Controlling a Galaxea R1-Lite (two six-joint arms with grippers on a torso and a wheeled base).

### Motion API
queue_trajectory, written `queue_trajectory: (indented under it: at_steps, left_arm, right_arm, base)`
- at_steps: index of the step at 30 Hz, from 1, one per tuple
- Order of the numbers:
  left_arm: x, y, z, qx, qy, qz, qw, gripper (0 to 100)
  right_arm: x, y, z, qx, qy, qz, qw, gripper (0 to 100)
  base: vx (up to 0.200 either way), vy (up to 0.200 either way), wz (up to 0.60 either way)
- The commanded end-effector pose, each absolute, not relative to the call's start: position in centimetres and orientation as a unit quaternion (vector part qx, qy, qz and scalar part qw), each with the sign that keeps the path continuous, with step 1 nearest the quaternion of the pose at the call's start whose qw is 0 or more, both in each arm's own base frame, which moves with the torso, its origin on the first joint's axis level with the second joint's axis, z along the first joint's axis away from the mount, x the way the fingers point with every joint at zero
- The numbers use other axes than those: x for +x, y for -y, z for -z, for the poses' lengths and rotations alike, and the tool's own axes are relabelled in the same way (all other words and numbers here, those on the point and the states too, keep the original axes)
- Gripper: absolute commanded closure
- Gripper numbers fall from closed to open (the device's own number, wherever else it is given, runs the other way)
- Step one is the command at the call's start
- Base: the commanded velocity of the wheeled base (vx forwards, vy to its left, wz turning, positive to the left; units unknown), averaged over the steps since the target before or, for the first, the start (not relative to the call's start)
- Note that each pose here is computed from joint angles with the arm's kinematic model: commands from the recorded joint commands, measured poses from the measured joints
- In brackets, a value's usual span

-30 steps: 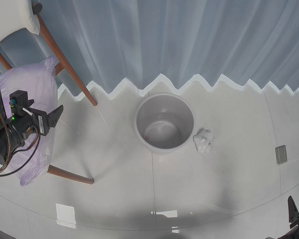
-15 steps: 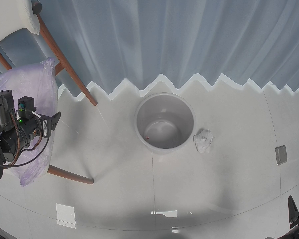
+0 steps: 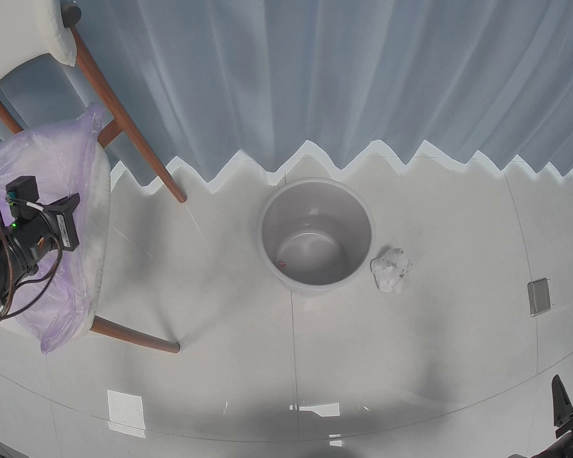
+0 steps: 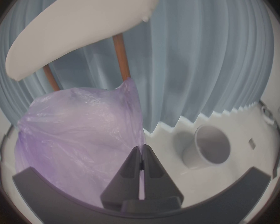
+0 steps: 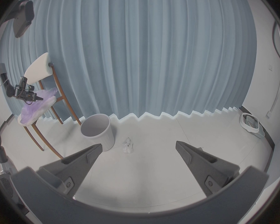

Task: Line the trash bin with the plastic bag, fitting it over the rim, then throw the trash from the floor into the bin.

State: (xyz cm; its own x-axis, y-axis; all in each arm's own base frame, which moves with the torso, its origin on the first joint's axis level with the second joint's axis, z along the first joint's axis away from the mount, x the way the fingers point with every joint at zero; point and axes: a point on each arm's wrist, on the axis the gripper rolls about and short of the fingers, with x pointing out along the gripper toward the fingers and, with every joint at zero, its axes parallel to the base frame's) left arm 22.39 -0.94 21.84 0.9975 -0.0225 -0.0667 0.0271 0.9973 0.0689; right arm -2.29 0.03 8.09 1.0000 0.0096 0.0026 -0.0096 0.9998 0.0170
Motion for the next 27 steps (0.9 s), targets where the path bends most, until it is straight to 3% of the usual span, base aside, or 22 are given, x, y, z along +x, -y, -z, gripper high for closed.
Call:
queue_trajectory:
  at_steps: [1,12,18,27]
  left_arm:
    - [19.1,0.0,-23.1,-0.034,0.007,0.022,0.999,100]
    - [14.8,0.7,-25.0,-0.278,0.048,0.112,0.953,100]
    - [14.3,1.0,-25.5,-0.32,0.049,0.136,0.936,100]
    - [12.5,3.6,-26.5,-0.3,0.01,0.335,0.893,100]
  right_arm:
    - [-2.3,0.0,-7.6,0.008,0.001,-0.005,1.0,0]
    - [-2.3,0.0,-7.6,0.008,0.001,-0.005,1.0,0]
    - [-2.3,0.0,-7.6,0.008,0.002,-0.004,1.0,0]
    - [-2.3,0.0,-7.6,0.008,0.002,-0.003,1.0,0]
  base:
    - [0.0,0.0,0.0]
    - [0.0,0.0,0.0]
    - [0.0,0.0,0.0]
    - [0.0,0.0,0.0]
